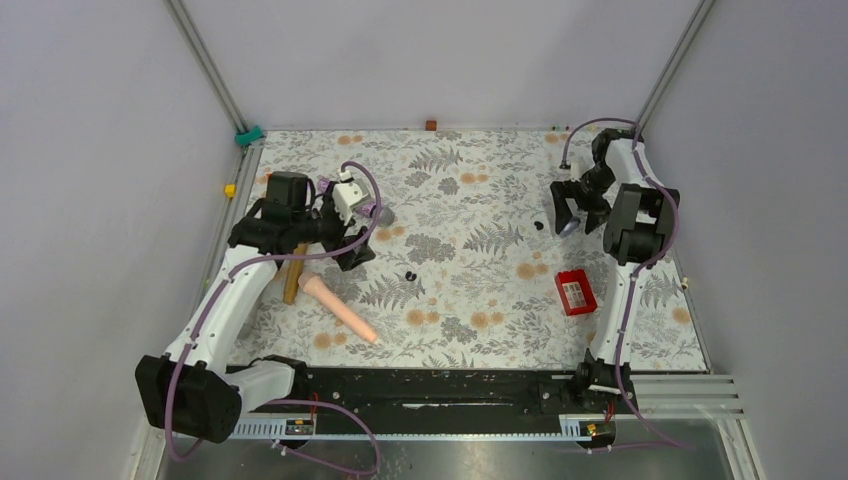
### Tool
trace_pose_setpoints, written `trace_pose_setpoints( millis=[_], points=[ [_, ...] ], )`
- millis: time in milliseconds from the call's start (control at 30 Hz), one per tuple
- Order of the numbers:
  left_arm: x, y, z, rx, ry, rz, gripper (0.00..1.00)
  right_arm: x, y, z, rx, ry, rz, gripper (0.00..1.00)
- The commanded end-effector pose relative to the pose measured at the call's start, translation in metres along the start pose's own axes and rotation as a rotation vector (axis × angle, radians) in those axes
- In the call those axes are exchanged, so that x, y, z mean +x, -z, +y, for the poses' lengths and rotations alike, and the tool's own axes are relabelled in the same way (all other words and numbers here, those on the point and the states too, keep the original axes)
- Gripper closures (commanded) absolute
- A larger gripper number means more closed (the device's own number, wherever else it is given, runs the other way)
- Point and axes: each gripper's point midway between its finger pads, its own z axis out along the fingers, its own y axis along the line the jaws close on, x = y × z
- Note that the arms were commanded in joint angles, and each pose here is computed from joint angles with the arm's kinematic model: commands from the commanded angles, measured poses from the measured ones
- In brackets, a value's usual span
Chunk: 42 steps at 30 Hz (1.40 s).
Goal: Insert the wireless bluetooth earbuds into the charging case
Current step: Place the charging case at the center of the board, then pick up the charging case at the center of the board.
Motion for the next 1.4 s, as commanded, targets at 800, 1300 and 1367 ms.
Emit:
trace_pose_setpoints(
  millis=[800,1300,1367],
  points=[
    [0.064,0.009,0.102,-0.395,0.013,0.208,0.02,0.103,0.25,0.231,-0.192,0.517,-1.18,0.0],
    [0.119,-0.049,0.152,-0.224,-0.068,0.489,0.01,0.114,0.189,0.283,-0.289,0.752,-1.093,0.04],
    [0.119,-0.056,0.156,-0.205,-0.116,0.508,0.01,0.11,0.185,0.281,-0.278,0.749,-1.081,0.05]
  ],
)
